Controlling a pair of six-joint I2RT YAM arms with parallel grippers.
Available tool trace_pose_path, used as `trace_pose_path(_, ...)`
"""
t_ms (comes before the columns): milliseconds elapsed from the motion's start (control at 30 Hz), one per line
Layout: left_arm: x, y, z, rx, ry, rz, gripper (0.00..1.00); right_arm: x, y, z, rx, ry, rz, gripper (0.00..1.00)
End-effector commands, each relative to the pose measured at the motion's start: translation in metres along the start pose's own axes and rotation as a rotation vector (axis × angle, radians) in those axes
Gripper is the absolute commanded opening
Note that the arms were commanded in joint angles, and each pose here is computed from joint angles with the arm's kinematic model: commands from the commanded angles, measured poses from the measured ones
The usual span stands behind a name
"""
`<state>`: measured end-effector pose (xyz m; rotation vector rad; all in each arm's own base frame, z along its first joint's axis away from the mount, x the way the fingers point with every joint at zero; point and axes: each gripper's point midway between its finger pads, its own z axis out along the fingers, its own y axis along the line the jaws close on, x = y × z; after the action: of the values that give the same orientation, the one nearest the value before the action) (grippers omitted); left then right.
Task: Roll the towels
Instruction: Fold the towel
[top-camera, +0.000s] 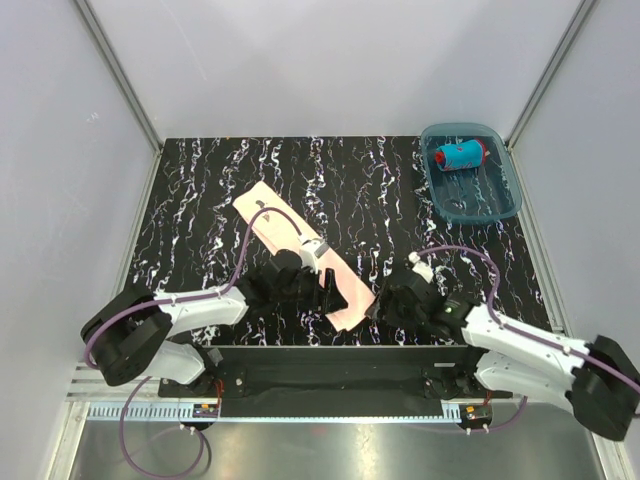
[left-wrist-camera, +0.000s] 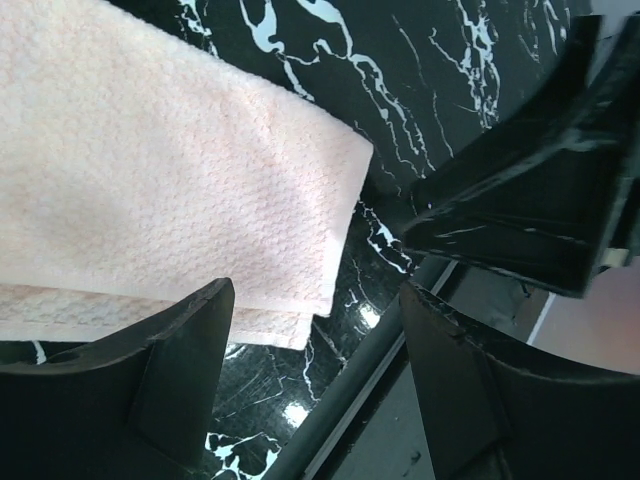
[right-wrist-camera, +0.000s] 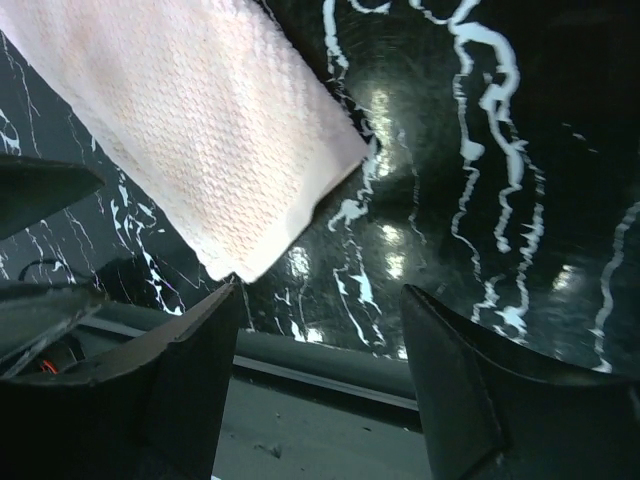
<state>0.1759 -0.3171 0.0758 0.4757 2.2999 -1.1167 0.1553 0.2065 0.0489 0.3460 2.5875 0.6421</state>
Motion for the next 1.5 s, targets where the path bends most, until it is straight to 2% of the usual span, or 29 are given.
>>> trace_pose_path(0,-0.023,-0.005,-0.003,-0.008,-0.075,0.058,0.71,-0.007,-0.019,-0.013,0.037,-0.068,0.012,0.72)
trace_pose_path(167,-0.023,-0.007,-0.004,-0.002,-0.073,0.061,0.71,-0.019,-0.035,-0.007,0.124,-0.129,0.052,0.73)
trace_pose_path(300,-0.023,-0.008,-0.004,0.0,-0.067,0.059,0.7,-0.027,-0.036,0.014,0.148,-0.13,0.053,0.66)
trace_pose_path(567,-0.018,-0.003,-0.004,-0.018,-0.058,0.059,0.7,-0.046,-0.019,0.032,0.097,-0.132,0.03,0.57)
trace_pose_path(767,-0.015,0.0,0.001,-0.015,-0.045,0.049,0.68,-0.042,-0.013,0.043,0.073,-0.098,0.02,0.55)
trace_pose_path(867,-0.015,-0.001,0.002,-0.012,-0.043,0.05,0.68,-0.038,-0.006,0.045,0.025,-0.08,0.023,0.51)
trace_pose_path(1000,-0.014,0.0,0.004,-0.013,-0.035,0.048,0.68,-0.043,0.006,0.037,-0.065,-0.115,0.031,0.53)
trace_pose_path(1100,-0.011,0.001,0.006,-0.013,-0.029,0.041,0.67,-0.042,0.01,0.039,-0.071,-0.104,0.014,0.5)
trace_pose_path(1133,-0.01,0.001,0.006,-0.007,-0.026,0.038,0.67,-0.041,0.009,0.041,-0.067,-0.096,0.01,0.44)
trace_pose_path(1200,-0.01,0.0,0.006,-0.005,-0.027,0.035,0.67,-0.038,0.009,0.047,-0.063,-0.075,0.01,0.39)
trace_pose_path(1233,-0.01,0.001,0.006,-0.006,-0.025,0.033,0.67,-0.036,0.008,0.049,-0.058,-0.068,0.012,0.3)
trace_pose_path(1467,-0.005,0.004,0.004,-0.017,-0.02,0.033,0.66,-0.037,0.016,0.054,-0.085,-0.063,0.02,0.11)
